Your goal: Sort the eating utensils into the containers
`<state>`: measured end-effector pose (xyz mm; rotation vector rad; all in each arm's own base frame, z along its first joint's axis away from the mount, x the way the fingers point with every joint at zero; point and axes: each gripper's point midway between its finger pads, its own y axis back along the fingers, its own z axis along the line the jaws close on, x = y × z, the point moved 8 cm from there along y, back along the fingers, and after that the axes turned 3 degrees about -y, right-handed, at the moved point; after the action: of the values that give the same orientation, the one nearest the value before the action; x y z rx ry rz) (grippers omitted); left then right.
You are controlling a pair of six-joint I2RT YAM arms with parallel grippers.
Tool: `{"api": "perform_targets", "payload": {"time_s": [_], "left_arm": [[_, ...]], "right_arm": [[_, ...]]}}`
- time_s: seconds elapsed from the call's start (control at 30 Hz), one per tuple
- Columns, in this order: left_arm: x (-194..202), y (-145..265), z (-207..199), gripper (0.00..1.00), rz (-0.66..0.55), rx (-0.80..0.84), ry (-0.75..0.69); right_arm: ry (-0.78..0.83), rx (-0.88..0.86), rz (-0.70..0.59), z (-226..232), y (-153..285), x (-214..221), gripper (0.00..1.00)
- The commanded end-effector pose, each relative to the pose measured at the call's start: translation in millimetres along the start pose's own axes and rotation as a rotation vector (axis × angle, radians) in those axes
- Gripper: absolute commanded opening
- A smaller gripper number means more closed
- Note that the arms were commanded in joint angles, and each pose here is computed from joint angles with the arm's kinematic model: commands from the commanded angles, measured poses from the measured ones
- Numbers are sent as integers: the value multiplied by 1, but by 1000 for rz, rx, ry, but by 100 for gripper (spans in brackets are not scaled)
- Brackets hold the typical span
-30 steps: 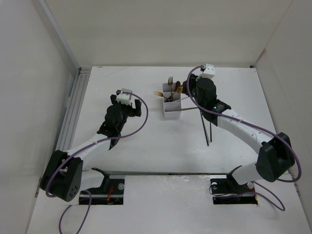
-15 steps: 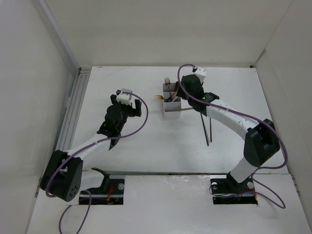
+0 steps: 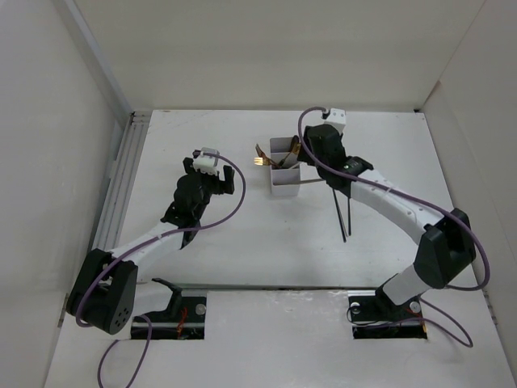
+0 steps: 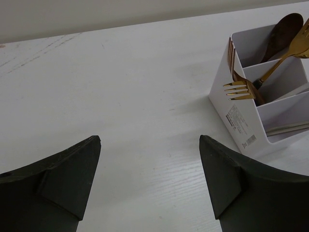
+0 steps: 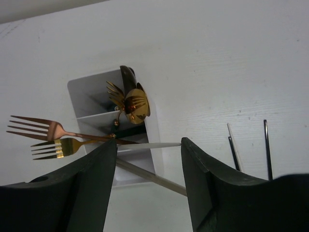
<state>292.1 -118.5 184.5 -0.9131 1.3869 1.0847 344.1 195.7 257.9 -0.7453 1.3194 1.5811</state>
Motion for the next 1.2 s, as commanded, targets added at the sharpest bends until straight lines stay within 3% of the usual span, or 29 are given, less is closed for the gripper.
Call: {"api": "perform_targets", "payload": {"time_s": [0.0,0.3,0.57,0.87,1.17], "left_arm": [[-9,1,0,81,-56,2,19],[-8,3,1,81,-56,2,19],[-8,3,1,81,-56,2,19],[-8,3,1,81,-56,2,19],[-7,4,1,82,-47,2,9]], "right_arm": [[-11,-52,0,5,2,5,60],[-109,-6,68,16,-18,20,57],[-128,60,40,9,-38,16,36],[-142,76,49,3,-38,18,39],[-167,118,20,-4,-63,10,21]]}}
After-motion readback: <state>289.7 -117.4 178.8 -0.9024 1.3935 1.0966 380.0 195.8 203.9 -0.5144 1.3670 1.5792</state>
